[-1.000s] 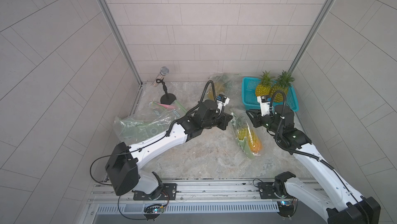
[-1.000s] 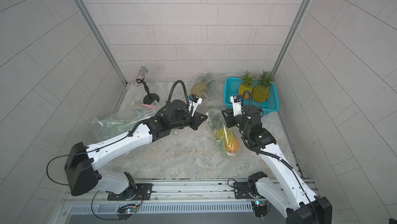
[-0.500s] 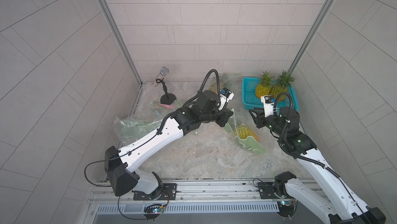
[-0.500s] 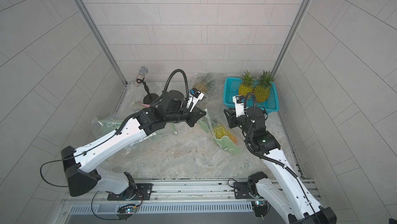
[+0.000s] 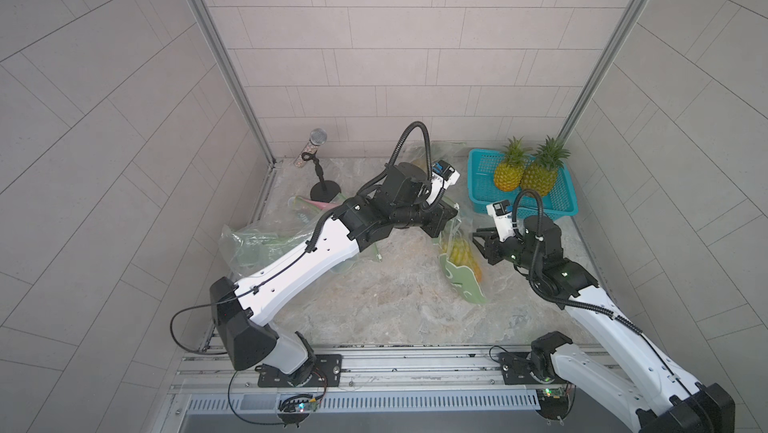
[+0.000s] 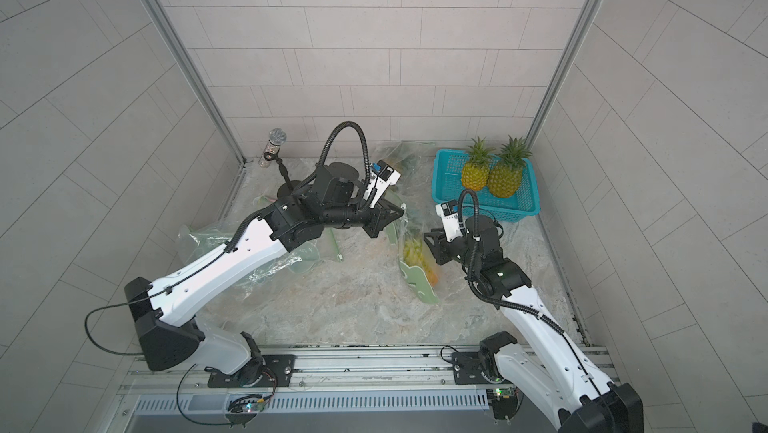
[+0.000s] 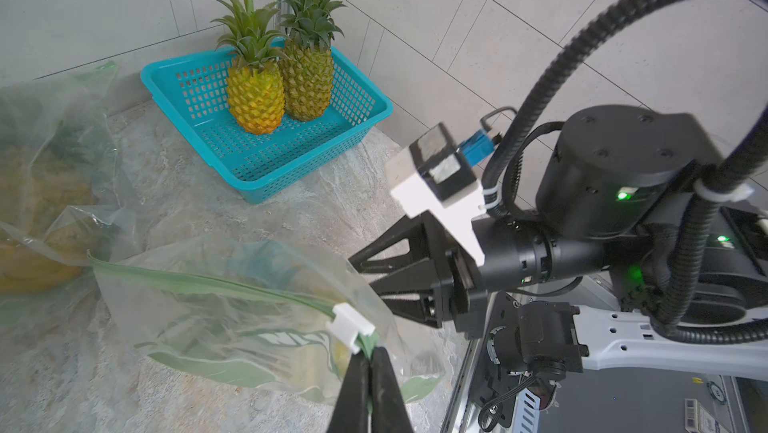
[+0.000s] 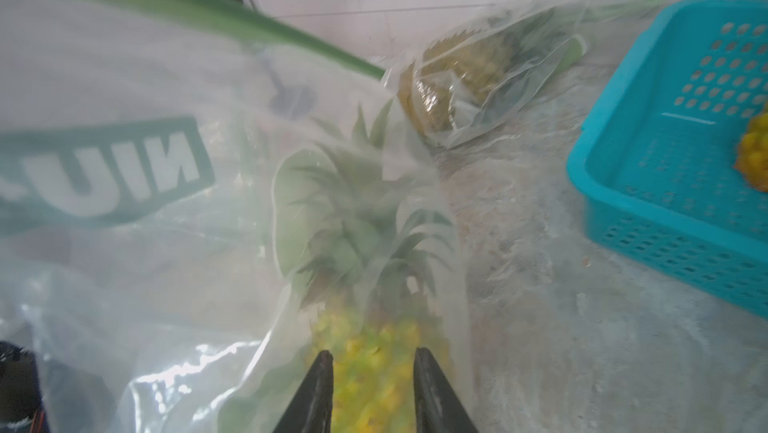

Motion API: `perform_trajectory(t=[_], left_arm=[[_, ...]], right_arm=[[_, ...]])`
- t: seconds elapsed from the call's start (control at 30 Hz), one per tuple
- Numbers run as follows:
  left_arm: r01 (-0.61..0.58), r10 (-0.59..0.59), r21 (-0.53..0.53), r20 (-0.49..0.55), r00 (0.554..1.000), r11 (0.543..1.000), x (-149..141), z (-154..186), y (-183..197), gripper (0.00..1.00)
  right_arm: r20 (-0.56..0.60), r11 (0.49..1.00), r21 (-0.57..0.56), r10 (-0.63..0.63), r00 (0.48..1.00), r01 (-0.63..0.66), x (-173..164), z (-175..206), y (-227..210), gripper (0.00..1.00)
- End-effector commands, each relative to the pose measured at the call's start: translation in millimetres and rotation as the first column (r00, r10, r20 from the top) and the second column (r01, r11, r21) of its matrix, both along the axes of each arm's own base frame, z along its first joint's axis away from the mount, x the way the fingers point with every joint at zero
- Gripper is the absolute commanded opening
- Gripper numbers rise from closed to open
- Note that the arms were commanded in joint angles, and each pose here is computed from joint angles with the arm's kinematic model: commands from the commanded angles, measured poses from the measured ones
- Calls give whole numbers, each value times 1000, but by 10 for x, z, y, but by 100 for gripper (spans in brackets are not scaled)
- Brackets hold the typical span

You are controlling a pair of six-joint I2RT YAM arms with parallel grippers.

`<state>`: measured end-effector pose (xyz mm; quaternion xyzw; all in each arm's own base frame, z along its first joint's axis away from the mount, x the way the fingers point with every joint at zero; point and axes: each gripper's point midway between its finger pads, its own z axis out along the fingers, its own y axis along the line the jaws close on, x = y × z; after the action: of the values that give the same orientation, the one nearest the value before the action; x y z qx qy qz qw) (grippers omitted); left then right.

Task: Open the zip-top bag and take out the pineapple
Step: Adjust the zipper food storage bag at the center of the board.

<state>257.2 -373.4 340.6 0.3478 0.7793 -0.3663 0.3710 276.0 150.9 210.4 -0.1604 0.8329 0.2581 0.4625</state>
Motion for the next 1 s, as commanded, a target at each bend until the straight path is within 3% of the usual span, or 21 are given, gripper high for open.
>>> perform_trajectory(t=[0.0, 0.53, 0.97], left_arm=[[64, -56, -99, 82, 995, 993, -4, 404, -118, 0], [159, -148, -125, 92, 985, 979, -64, 653, -271, 0], [133, -138, 39, 188, 973, 990, -174, 327, 188, 0]], right_arm=[[23, 997, 20, 81, 996, -81, -100, 44, 168, 34], [132, 981, 56, 179, 975, -187, -239, 200, 638, 34], [395, 977, -20, 205, 896, -215, -655, 943, 356, 44]])
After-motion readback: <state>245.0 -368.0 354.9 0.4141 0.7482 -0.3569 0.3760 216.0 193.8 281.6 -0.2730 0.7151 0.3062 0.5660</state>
